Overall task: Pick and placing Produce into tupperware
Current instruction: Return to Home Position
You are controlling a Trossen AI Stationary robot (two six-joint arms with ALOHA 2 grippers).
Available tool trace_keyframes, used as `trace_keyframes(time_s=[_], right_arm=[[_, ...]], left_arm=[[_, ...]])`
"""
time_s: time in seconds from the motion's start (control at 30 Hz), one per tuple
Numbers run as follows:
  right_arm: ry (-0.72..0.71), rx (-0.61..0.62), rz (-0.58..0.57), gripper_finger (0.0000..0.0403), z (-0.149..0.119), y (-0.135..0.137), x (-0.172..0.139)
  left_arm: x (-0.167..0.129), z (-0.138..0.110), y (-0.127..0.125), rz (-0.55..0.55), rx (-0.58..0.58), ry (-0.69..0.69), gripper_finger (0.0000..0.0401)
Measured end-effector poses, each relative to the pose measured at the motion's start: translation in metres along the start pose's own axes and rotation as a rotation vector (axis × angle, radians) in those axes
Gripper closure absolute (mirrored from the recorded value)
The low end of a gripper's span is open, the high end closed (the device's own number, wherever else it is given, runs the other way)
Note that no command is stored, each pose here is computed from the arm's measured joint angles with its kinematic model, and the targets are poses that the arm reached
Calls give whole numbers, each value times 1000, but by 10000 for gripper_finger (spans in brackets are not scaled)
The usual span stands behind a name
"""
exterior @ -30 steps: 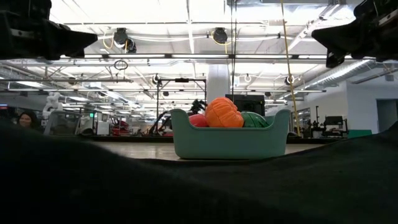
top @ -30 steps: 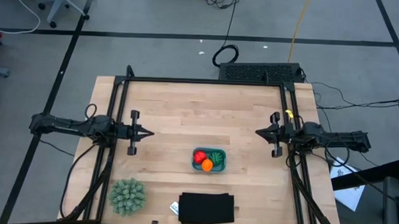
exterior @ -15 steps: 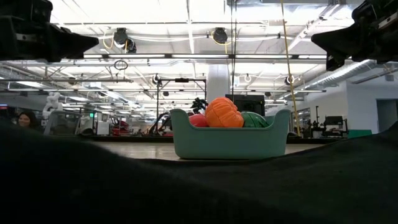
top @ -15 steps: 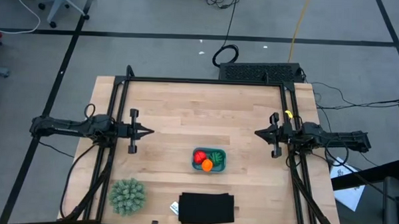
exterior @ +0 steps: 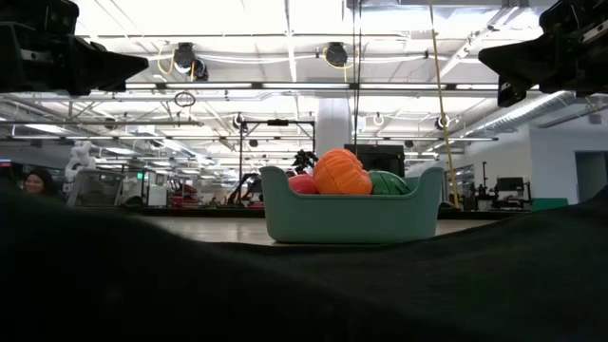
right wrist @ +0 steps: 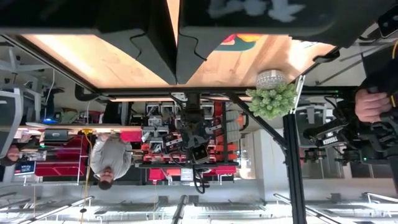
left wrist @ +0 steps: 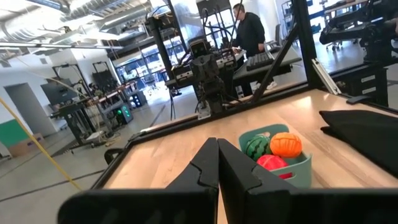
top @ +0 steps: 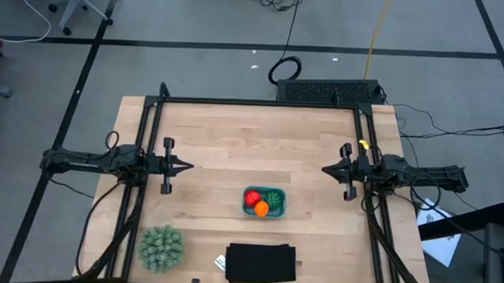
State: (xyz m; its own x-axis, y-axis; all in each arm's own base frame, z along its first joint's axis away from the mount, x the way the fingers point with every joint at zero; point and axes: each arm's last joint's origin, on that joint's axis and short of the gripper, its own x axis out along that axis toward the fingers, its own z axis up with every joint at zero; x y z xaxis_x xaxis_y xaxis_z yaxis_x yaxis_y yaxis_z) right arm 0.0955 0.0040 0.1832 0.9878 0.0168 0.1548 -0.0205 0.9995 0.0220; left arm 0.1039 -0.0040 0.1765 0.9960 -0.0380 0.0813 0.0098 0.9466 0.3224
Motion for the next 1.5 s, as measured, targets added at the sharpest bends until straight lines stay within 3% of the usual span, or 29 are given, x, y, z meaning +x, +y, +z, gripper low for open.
trace_keyframes(time_s=[0.53, 1.5], right_arm=[[0, -65, 0, 403, 0, 0, 0], [7, -55, -1, 403, -1, 0, 0]], left_arm=[[0, 0, 0, 0, 5, 2, 395], [0, 0, 0, 0, 7, 2, 380]])
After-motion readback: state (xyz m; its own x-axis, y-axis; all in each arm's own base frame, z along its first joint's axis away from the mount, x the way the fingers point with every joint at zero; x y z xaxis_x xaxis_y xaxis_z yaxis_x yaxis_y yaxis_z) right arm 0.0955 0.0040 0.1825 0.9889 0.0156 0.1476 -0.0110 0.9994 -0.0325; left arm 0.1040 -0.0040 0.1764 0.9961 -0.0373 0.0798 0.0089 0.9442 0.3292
